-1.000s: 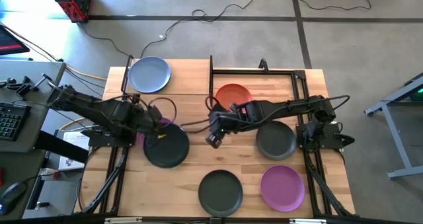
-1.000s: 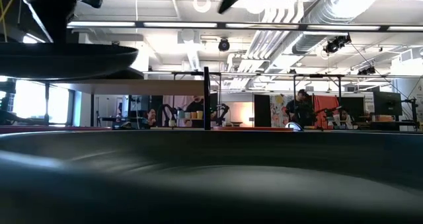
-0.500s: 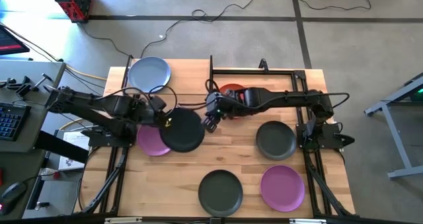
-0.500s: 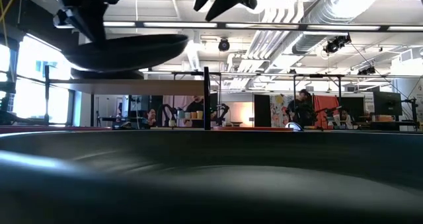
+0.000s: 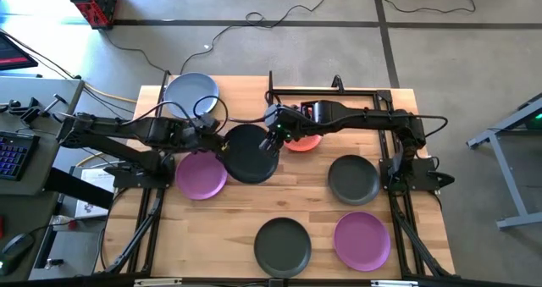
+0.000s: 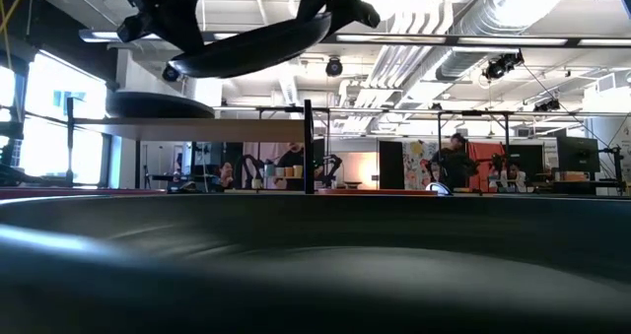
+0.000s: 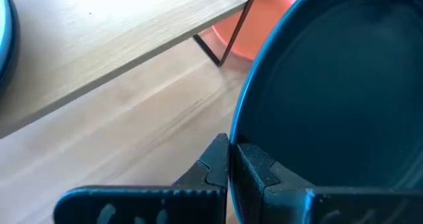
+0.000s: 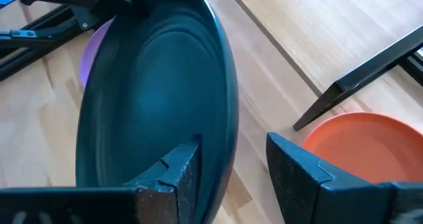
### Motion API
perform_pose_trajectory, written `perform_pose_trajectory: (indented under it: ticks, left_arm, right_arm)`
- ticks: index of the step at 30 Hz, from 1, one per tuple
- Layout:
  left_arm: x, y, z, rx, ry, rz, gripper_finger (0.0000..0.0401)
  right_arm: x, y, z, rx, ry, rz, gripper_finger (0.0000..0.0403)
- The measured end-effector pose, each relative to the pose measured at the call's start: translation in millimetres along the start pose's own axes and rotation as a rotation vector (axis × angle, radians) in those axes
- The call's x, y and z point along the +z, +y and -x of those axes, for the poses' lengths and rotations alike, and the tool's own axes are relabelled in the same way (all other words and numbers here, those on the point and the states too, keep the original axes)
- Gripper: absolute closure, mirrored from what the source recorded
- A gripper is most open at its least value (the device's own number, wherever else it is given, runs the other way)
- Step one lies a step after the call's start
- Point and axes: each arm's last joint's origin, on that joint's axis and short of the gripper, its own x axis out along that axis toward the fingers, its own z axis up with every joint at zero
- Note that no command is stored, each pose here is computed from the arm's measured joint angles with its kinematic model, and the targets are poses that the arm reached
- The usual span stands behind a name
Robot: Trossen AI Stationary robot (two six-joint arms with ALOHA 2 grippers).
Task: Place and stack plates onto a shelf
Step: Stack the left black plate on top of the blue plate on the shelf
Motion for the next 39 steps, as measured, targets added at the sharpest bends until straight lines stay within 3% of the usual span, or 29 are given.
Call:
perform_pose_trajectory:
  ticks: [7,15,31,39]
  left_arm:
    - [3,2,-3,0.011,0.002,0.012,0.04]
    - [5,2,-3,0.002,-0.011,0.027,0.0396]
    - [14,3,-6,-0.023,-0.05,0.053,0.0381]
    - [16,5,-8,-0.02,-0.044,0.04,0.0396]
  right_arm:
    - [0,-3,0,-0.011,0.014,-0.003,0.0285]
    - [-1,-4,0,-0.031,0.015,-0.039,0.0392]
    - [2,-9,-2,-0.045,0.003,-0.085,0.0402]
    - [3,-9,-2,-0.04,-0.006,-0.058,0.0401]
